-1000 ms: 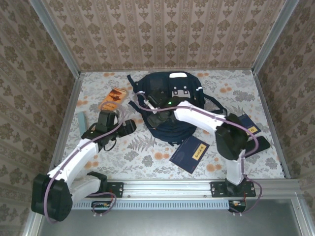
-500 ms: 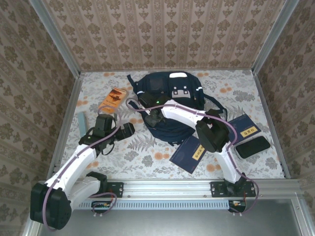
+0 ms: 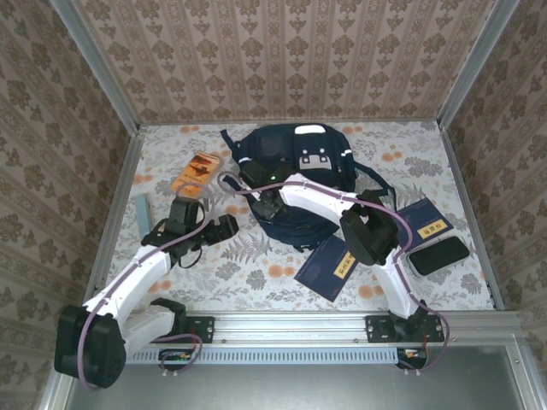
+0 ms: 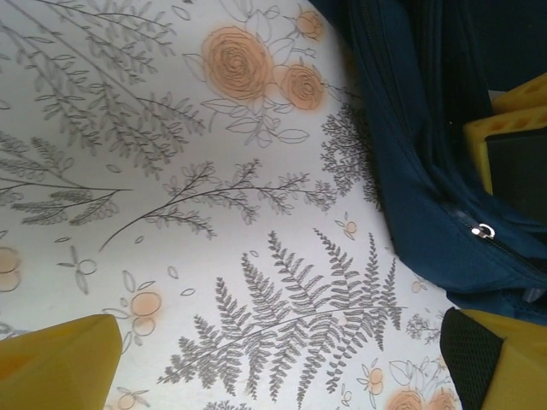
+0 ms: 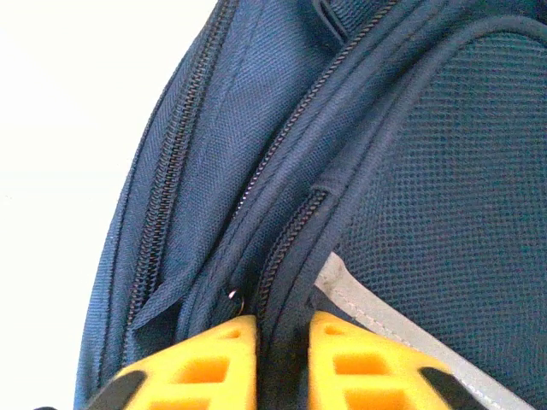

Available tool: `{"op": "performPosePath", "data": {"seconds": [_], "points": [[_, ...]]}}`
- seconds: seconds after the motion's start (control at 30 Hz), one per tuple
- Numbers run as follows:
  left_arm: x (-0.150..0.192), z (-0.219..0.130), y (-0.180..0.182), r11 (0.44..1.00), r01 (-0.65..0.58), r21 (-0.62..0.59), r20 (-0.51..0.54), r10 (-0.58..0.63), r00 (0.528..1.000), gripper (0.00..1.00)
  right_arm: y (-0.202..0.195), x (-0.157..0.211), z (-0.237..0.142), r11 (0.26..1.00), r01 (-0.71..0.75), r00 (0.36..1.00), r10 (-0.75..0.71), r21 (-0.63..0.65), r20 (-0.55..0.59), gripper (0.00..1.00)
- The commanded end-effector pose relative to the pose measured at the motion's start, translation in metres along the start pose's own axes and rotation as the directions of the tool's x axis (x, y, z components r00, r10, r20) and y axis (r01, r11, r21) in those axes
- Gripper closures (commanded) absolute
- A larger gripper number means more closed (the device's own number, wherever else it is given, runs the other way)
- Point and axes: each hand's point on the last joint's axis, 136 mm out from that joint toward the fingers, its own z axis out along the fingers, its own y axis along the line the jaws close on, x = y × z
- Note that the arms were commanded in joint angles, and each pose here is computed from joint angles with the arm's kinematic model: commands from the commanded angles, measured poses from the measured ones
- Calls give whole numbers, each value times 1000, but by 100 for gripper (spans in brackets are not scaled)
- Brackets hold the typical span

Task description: Pack the student bag

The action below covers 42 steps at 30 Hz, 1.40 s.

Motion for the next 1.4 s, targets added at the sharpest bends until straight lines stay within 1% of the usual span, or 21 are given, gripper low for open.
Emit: {"op": "performPosePath", "data": {"seconds": [0.0,0.07,0.17,0.37,0.47,0.5,0.53,0.57,0.67,0.7,0.87,0.93,1.0,1.1,1.13,1.3,1.37], "points": [[-2,5,-18,994,38,105,-21,-36,999,8,-12,-22,-51,999,-47,989,50,-24,142,89],[-4,8,-30,985,41,170,-30,-36,999,12,-11,-28,-67,996,-63,977,73,-56,198,93],[-7,10,-42,972,40,231,-30,-34,999,19,-9,-31,-84,993,-77,965,98,-94,242,96],[-13,14,-76,923,49,382,-44,-35,998,30,-6,-35,-101,979,-119,946,161,-163,281,97],[-8,19,-91,909,-2,418,-47,24,999,38,-4,-41,-109,971,-135,935,191,-197,298,99],[-5,21,-95,906,-47,421,-41,71,997,41,-4,-42,-110,968,-142,933,200,-205,299,99],[-3,22,-97,904,-93,418,-28,115,993,42,-4,-42,-111,966,-146,932,206,-211,298,99],[5,24,-101,898,-157,410,-17,180,984,42,-4,-44,-113,964,-148,931,211,-218,298,99],[16,29,-100,878,-288,382,4,311,951,43,-6,-44,-115,962,-162,930,224,-222,291,99],[18,31,-101,868,-316,382,10,338,941,42,-8,-44,-116,960,-169,929,230,-222,290,100],[22,44,-94,853,-400,334,23,417,908,42,-13,-46,-122,950,-190,919,261,-247,294,100],[27,49,-98,821,-455,345,22,478,878,42,-14,-47,-125,945,-196,915,272,-263,299,100],[34,55,-99,797,-505,331,5,534,846,42,-14,-48,-127,940,-198,912,281,-277,300,100],[41,62,-106,766,-534,357,-8,574,819,45,-14,-48,-129,936,-199,910,286,-290,299,100],[43,64,-107,759,-538,367,-10,582,813,49,-14,-47,-130,936,-199,910,286,-290,299,100],[38,72,-107,759,-550,348,10,584,812,56,-16,-47,-130,932,-204,908,294,-298,298,100],[35,71,-112,754,-552,357,26,582,813,62,-16,-46,-129,931,-207,908,297,-300,294,100]]}}
